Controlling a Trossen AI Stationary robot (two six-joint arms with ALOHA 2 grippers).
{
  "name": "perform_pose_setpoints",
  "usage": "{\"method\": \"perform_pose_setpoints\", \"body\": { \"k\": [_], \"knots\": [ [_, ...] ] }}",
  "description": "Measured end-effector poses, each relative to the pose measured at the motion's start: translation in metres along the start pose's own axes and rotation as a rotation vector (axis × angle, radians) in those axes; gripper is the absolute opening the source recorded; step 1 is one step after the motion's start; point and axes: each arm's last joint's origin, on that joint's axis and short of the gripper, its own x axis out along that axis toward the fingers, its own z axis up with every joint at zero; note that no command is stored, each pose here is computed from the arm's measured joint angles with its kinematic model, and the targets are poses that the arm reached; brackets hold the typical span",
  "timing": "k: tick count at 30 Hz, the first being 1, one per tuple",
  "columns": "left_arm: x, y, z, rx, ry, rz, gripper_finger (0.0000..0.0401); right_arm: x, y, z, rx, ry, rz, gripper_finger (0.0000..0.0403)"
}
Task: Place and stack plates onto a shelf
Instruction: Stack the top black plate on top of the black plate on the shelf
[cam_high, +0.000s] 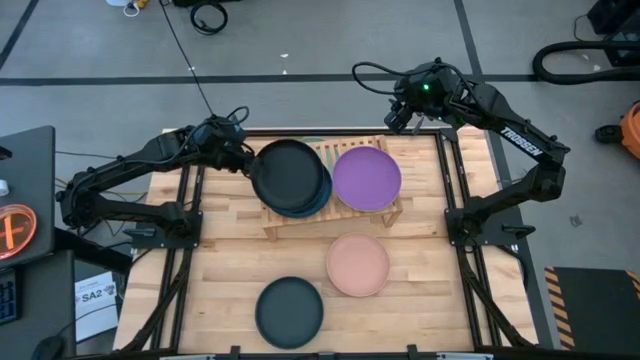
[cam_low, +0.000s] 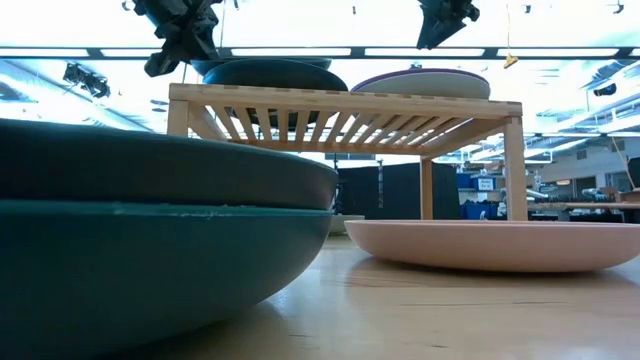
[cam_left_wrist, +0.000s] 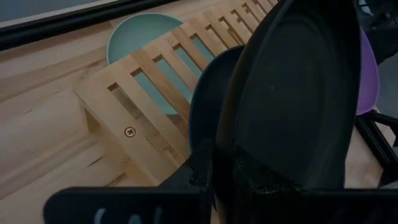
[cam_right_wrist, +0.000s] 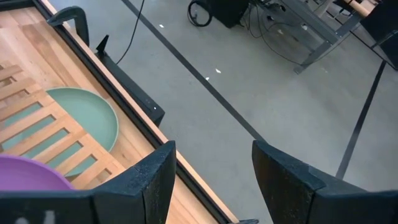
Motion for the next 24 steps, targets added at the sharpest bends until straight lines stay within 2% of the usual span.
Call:
{"method": "perform_pose_setpoints", "body": {
  "k": [13,24],
  "knots": [
    [-0.0001,-0.0002,0.0003,0.005,-0.003,-0.001,0.0099,0.0,0.0,0.0,0.0,0.0,0.0,0.0217],
    [-0.0001,-0.0002,0.0003,0.047,-0.002,-0.001,0.0133,0.0,0.0,0.0,0.0,0.0,0.001,0.0217]
  ]
}}
